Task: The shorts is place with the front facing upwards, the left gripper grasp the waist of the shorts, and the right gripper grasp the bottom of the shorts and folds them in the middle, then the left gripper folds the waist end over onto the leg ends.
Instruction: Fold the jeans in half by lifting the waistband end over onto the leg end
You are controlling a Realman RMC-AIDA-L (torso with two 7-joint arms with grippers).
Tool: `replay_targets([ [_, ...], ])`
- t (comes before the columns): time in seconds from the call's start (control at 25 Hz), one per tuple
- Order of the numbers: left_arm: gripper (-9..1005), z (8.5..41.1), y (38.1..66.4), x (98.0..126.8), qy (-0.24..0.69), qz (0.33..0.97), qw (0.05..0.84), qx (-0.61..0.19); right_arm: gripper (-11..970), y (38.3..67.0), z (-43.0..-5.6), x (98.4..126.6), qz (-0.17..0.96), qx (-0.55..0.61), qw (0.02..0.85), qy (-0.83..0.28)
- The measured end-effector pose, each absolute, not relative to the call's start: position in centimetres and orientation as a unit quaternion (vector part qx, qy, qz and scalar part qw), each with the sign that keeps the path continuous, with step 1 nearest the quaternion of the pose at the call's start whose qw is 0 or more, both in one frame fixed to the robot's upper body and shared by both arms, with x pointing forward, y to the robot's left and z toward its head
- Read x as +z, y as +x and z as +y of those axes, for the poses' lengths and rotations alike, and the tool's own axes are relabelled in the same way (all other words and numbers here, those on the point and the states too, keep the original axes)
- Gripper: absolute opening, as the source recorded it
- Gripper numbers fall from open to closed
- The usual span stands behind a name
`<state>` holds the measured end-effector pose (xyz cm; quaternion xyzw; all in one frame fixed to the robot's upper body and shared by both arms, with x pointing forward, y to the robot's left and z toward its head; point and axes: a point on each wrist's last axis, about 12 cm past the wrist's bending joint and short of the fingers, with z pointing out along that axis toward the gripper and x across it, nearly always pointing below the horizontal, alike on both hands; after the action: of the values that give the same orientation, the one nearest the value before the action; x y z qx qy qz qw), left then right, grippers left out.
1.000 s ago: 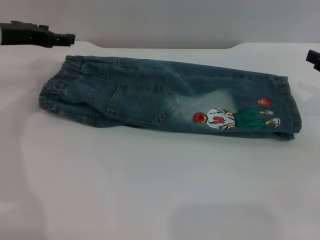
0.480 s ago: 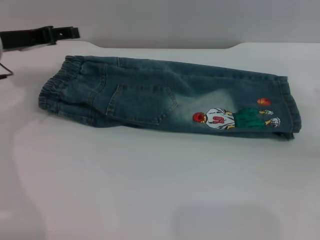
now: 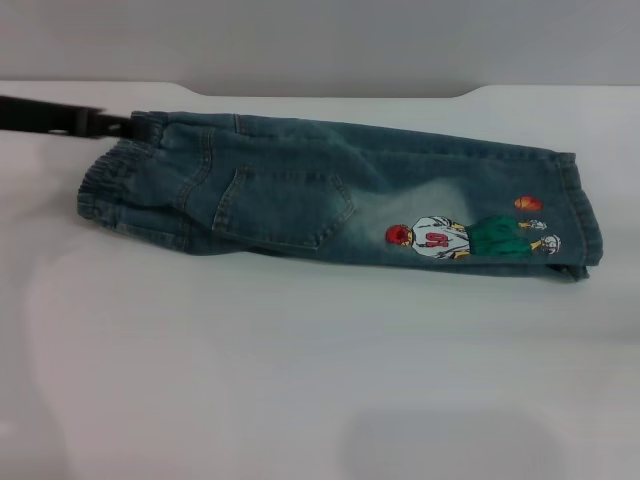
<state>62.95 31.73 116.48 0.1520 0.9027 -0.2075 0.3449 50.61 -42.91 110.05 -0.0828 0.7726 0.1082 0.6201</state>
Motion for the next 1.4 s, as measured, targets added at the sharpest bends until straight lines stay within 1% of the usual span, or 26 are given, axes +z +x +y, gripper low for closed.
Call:
replay_targets([
  [0.08, 824, 33.7, 62.3, 116.8, 0.153, 0.908, 0.348, -0.177, 417, 50.2, -43.0, 109.9, 0.773, 0.111, 0.619, -0.081],
  [0.16, 822, 34.9, 61.9, 116.8, 0.142, 0.909, 0.355, -0.167, 417, 50.1, -42.9, 109.9, 0.772, 0.113, 0.62, -0.082],
  [0.24, 820, 34.9, 61.9, 116.8, 0.142, 0.909, 0.355, -0.167, 417, 50.1, -42.6, 109.9, 0.767, 0.12, 0.625, -0.081],
  [0.28, 818, 35.8, 61.6, 116.8, 0.131, 0.908, 0.364, -0.162, 417, 50.2, -42.3, 110.0, 0.759, 0.132, 0.633, -0.076],
  [0.32, 817, 35.8, 61.6, 116.8, 0.131, 0.908, 0.364, -0.162, 417, 50.2, -42.1, 110.1, 0.754, 0.138, 0.638, -0.074],
  [0.36, 816, 36.4, 61.1, 116.4, 0.127, 0.908, 0.369, -0.153, 417, 50.2, -42.1, 110.1, 0.754, 0.138, 0.638, -0.074],
  [0.44, 814, 36.6, 61.0, 115.8, 0.129, 0.911, 0.364, -0.145, 417, 50.3, -41.9, 110.1, 0.746, 0.148, 0.645, -0.071],
  [0.52, 811, 36.6, 61.0, 115.8, 0.129, 0.911, 0.364, -0.145, 417, 50.3, -41.7, 110.1, 0.742, 0.153, 0.649, -0.074],
  [0.6, 809, 36.4, 60.9, 115.3, 0.135, 0.913, 0.358, -0.142, 417, 50.4, -41.5, 110.2, 0.74, 0.157, 0.65, -0.076],
  [0.68, 807, 35.6, 60.8, 114.2, 0.153, 0.917, 0.344, -0.132, 417, 50.4, -41.4, 110.1, 0.739, 0.161, 0.65, -0.077],
  [0.76, 804, 35.6, 60.8, 114.2, 0.153, 0.917, 0.344, -0.132, 417, 50.3, -41.2, 110.0, 0.737, 0.167, 0.65, -0.078],
  [0.88, 801, 34.7, 61.0, 113.3, 0.171, 0.922, 0.325, -0.123, 417, 50.2, -41.0, 109.9, 0.733, 0.175, 0.653, -0.077],
  [1.0, 797, 34.4, 61.1, 113.1, 0.176, 0.922, 0.323, -0.118, 417, 50.0, -41.0, 109.9, 0.731, 0.177, 0.654, -0.077],
  [1.12, 794, 33.2, 61.5, 112.6, 0.198, 0.92, 0.322, -0.105, 417, 49.9, -40.9, 109.7, 0.731, 0.181, 0.653, -0.077],
  [1.4, 786, 31.9, 61.9, 111.7, 0.214, 0.922, 0.306, -0.107, 417, 49.5, -40.9, 109.5, 0.731, 0.188, 0.651, -0.076],
])
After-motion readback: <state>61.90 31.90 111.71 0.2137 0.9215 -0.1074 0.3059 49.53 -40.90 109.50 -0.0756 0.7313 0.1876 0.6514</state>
